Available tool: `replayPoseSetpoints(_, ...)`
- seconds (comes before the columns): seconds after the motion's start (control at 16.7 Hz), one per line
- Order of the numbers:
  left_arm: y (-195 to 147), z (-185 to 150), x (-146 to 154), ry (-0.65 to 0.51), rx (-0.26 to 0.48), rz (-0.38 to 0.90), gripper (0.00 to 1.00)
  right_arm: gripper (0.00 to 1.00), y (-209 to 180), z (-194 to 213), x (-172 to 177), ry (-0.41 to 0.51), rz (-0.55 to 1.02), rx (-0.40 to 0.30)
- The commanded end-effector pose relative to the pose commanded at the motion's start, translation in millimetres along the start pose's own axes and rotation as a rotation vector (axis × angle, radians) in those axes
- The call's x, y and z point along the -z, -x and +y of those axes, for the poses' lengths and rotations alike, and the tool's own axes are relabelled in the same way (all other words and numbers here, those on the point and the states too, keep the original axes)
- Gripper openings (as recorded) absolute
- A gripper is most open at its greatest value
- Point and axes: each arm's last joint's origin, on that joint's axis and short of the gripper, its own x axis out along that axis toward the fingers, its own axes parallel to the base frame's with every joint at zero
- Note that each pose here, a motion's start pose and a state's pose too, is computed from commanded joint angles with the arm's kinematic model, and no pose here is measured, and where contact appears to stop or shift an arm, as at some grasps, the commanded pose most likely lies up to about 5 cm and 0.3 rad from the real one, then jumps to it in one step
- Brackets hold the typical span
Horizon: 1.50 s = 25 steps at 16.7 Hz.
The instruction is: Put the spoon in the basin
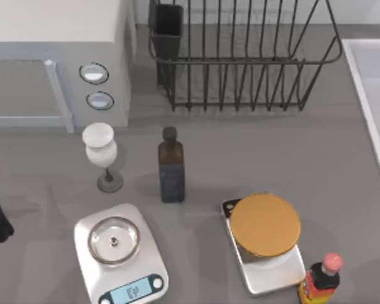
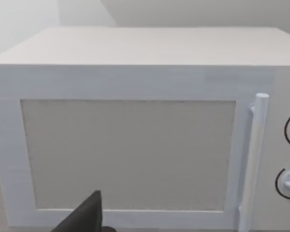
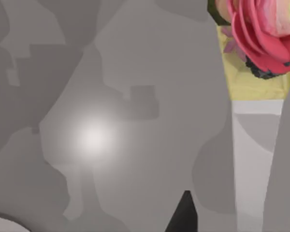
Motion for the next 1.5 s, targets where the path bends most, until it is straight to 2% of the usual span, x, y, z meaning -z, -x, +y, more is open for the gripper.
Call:
replayPoseSetpoints(0.3, 0.0, 0.0, 0.0, 0.0, 0.0, 0.0, 1.0, 0.0, 0.8, -4.0, -5.5, 0.0, 0.009, -0.011)
replayPoseSetpoints(0.48, 0.0, 0.0, 0.0, 0.0, 0.0, 0.0, 1.0, 0.0, 7.3, -19.7, -28.0, 0.002, 0.036, -0.038)
replayPoseSetpoints(0.72, 0.0, 0.0, 0.0, 0.0, 0.0, 0.0, 1.0, 0.0, 18.7, -53.1, -85.1, 0.012, 0.073, -0.068)
replayPoseSetpoints(1.02, 0.0, 0.0, 0.0, 0.0, 0.0, 0.0, 1.0, 0.0, 24.6, -88.5, -180.7, 0.017, 0.072, -0.059)
replayPoseSetpoints(1.26, 0.0, 0.0, 0.0, 0.0, 0.0, 0.0, 1.0, 0.0, 11.8, -90.9, -245.4, 0.014, 0.048, -0.038)
replayPoseSetpoints(1.5, 0.0, 0.0, 0.0, 0.0, 0.0, 0.0, 1.0, 0.0, -7.9, -76.0, -286.3, 0.006, 0.021, -0.017)
